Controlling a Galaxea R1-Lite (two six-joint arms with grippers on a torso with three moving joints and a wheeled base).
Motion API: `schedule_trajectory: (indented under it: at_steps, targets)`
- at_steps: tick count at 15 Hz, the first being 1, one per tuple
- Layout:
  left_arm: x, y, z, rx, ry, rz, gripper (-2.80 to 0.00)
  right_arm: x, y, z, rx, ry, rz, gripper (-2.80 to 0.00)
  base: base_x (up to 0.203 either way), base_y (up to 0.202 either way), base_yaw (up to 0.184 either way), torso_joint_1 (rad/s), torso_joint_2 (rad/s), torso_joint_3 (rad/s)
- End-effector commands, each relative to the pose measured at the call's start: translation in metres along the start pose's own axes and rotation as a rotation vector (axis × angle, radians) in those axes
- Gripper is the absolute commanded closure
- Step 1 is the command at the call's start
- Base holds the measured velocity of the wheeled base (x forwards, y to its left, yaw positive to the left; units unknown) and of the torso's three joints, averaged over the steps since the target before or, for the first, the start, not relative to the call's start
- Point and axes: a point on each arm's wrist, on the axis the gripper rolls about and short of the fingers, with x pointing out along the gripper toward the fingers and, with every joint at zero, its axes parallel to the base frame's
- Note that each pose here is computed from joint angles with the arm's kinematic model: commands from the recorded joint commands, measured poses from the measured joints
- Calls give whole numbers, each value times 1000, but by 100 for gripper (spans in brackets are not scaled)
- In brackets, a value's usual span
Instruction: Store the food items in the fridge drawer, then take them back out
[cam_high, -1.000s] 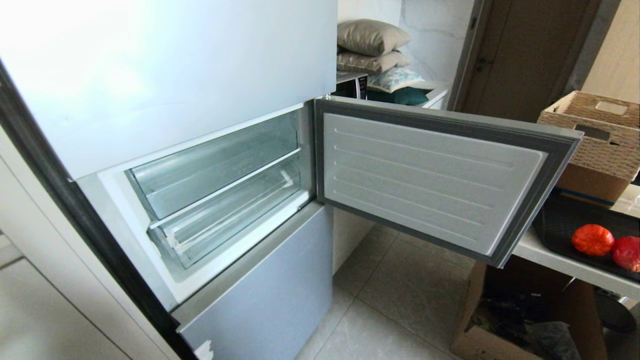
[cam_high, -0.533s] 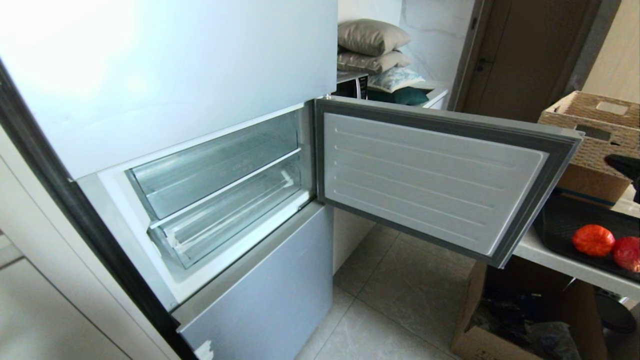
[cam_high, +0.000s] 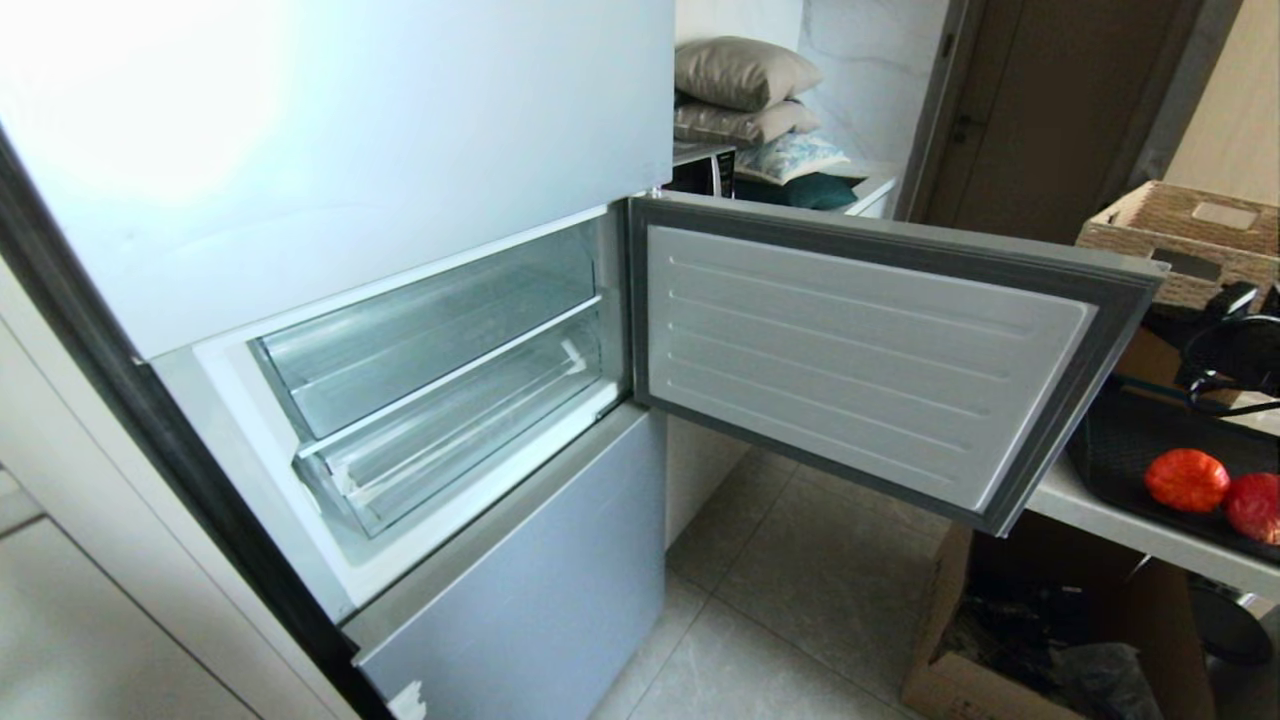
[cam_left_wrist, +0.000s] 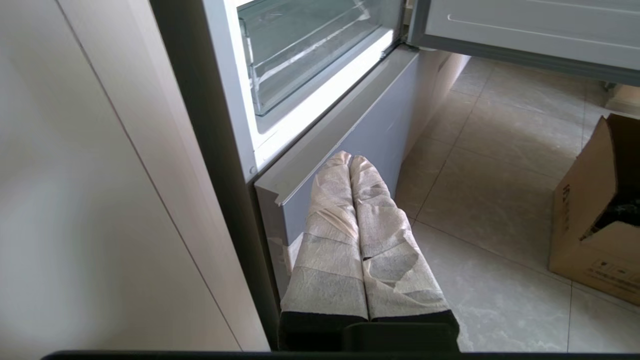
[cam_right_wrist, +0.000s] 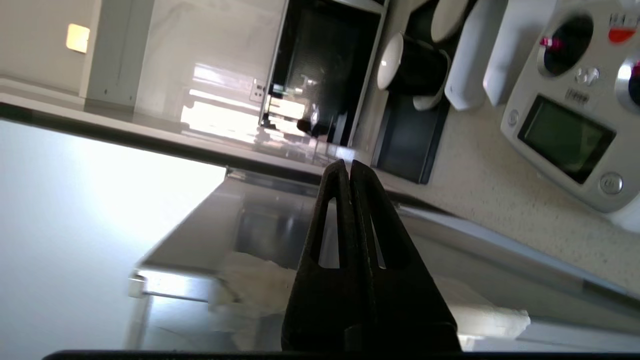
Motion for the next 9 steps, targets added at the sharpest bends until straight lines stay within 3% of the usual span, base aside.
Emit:
schedule_trajectory:
  at_steps: [1,5,9]
  targets:
    - [0,0,0,0,1,-1,0,7,-8,-10,32,32,-9,0,0,0,0,0,0,0]
    - [0,0,0,0,1,0,0,-11,-1,-41,88,120,-29,0,0,0,0,0,0,0]
    - [0,0,0,0,1,1,0,-50,19,-95,122,223,-20,0,0,0,0,0,0,0]
